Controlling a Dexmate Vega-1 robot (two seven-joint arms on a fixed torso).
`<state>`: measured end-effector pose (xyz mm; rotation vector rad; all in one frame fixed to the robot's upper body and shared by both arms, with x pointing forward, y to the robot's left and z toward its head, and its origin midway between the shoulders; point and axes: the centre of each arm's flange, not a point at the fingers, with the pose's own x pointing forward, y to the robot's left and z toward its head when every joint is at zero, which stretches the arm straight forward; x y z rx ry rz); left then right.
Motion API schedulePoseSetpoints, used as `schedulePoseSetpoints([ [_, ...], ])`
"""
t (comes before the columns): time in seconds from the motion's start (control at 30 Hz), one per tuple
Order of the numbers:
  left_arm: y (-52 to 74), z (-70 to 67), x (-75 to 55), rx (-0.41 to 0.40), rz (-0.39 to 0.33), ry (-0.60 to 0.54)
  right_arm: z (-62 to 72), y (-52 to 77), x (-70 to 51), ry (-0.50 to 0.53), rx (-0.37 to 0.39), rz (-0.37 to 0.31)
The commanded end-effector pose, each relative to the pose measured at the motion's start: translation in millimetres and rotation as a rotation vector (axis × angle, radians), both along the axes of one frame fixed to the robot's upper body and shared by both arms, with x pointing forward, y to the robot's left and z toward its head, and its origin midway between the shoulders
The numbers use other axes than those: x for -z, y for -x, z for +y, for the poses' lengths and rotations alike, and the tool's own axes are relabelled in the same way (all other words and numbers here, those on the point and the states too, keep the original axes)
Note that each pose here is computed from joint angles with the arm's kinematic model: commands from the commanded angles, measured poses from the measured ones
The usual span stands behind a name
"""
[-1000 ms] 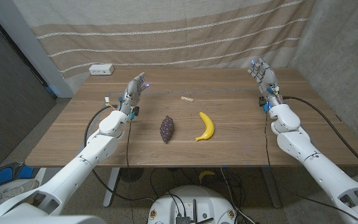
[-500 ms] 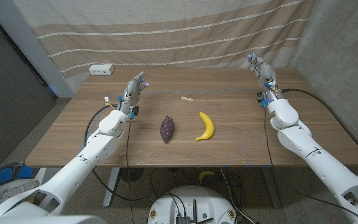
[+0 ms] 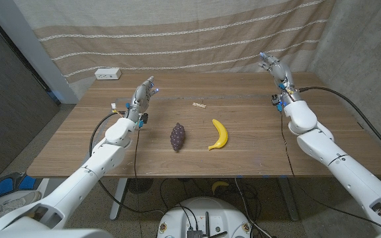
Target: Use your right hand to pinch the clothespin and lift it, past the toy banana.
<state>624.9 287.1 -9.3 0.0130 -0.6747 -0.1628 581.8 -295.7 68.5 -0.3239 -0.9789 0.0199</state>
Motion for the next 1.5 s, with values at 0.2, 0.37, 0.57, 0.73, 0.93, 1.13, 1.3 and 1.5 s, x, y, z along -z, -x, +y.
schedulePoseSetpoints([
  [0.2, 4.2, -1.6, 3.3, -0.001, -0.016, 0.015, 21.8, 12.5, -17.1, 0.117, 0.077, -0.058],
  [0.37, 4.7, 0.1, 2.3, -0.002, -0.024, 0.005, 28.9, 13.0, -19.6, 0.146, 0.092, -0.067],
  [0.57, 4.9, 1.5, 2.5, -0.001, -0.028, 0.013, 37.6, 11.8, -22.2, 0.182, 0.112, -0.069],
  [0.73, 5.1, 2.3, 3.6, 0.0, -0.023, 0.017, 44.5, 10.3, -23.2, 0.209, 0.126, -0.068],
  [0.93, 5.1, 3.8, 3.3, 0.0, -0.026, 0.026, 52.8, 6.9, -24.5, 0.243, 0.146, -0.069],
  [1.13, 5.6, 5.8, 1.3, -0.006, -0.034, 0.023, 59.8, 4.3, -25.5, 0.271, 0.164, -0.071],
  [1.3, 5.2, 5.7, 1.0, -0.005, -0.034, 0.022, 65.6, 2.4, -26.5, 0.298, 0.179, -0.073],
  [1.5, 4.7, 5.5, 1.0, -0.006, -0.035, 0.021, 72.2, -0.2, -26.2, 0.322, 0.186, -0.072],
])
